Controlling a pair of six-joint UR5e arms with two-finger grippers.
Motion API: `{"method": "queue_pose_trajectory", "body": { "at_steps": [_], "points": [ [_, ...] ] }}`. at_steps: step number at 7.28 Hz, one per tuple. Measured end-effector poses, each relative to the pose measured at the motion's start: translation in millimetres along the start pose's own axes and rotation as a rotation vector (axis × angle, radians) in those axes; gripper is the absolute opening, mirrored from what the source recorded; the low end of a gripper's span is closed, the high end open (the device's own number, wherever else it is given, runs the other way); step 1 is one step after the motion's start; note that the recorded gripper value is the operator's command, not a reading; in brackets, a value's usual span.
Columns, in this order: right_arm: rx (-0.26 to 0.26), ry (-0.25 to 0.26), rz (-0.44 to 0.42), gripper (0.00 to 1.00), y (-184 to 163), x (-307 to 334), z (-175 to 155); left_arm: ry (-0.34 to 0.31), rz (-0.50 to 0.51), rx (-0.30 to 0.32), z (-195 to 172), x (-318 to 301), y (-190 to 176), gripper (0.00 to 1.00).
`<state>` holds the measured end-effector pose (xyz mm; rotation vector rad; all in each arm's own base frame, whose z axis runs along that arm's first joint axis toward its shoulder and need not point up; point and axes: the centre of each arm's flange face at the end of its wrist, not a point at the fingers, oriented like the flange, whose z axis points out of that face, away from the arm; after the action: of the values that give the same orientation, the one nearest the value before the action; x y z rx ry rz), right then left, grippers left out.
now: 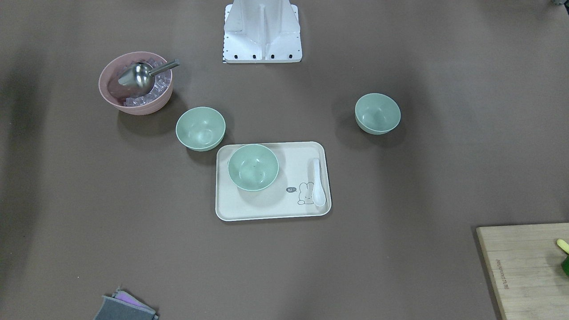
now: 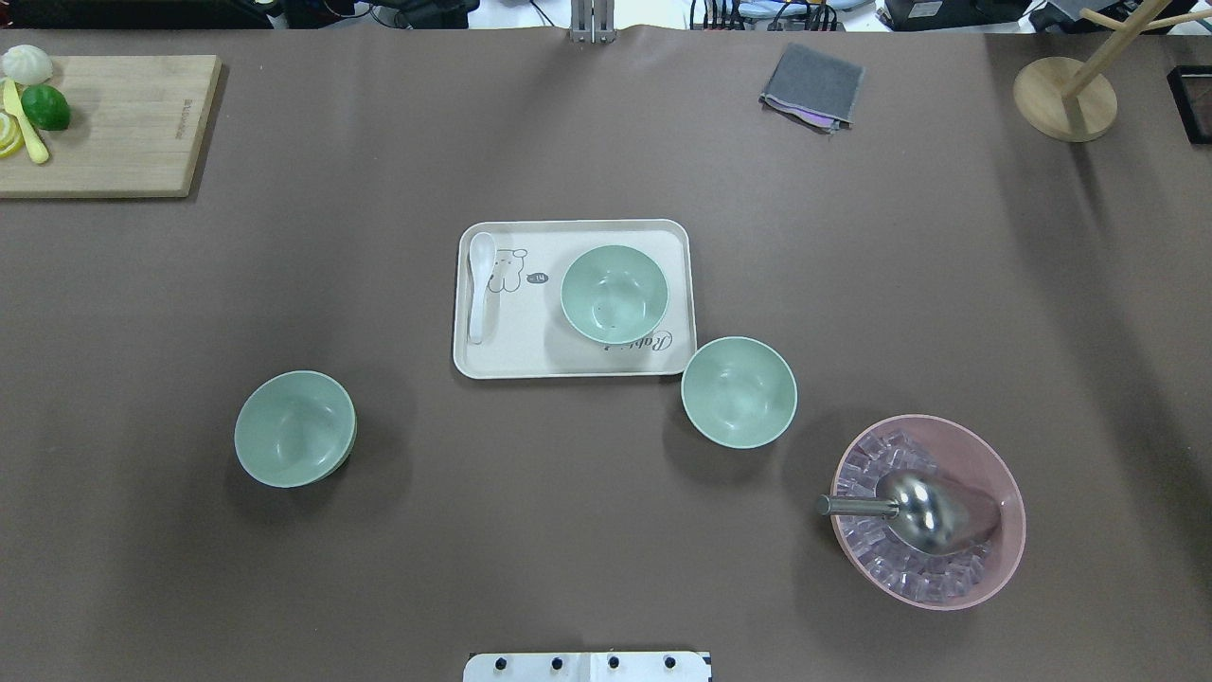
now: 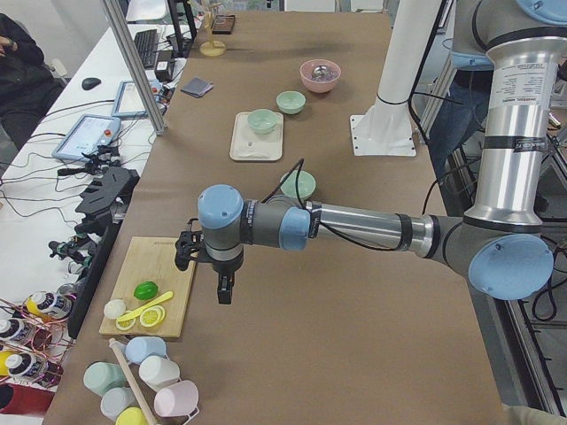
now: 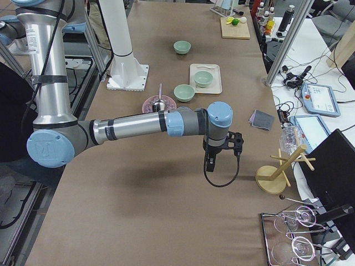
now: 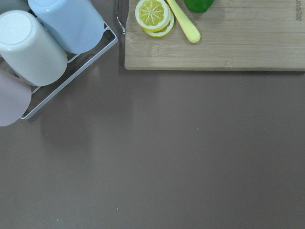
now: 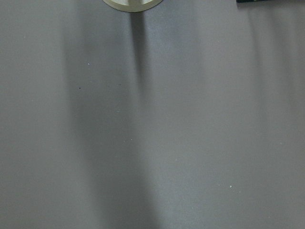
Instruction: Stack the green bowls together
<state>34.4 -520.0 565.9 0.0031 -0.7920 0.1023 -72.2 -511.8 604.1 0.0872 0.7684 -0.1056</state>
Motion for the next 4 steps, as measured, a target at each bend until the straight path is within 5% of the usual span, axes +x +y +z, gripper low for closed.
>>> {"method": "queue_pose_trajectory", "body": {
  "at_steps": [4],
  "points": [
    [-0.011, -0.014, -0.02, 1.0, 1, -11, 4, 0.044, 0.092, 0.045, 31, 62, -7, 0.98]
  ]
}}
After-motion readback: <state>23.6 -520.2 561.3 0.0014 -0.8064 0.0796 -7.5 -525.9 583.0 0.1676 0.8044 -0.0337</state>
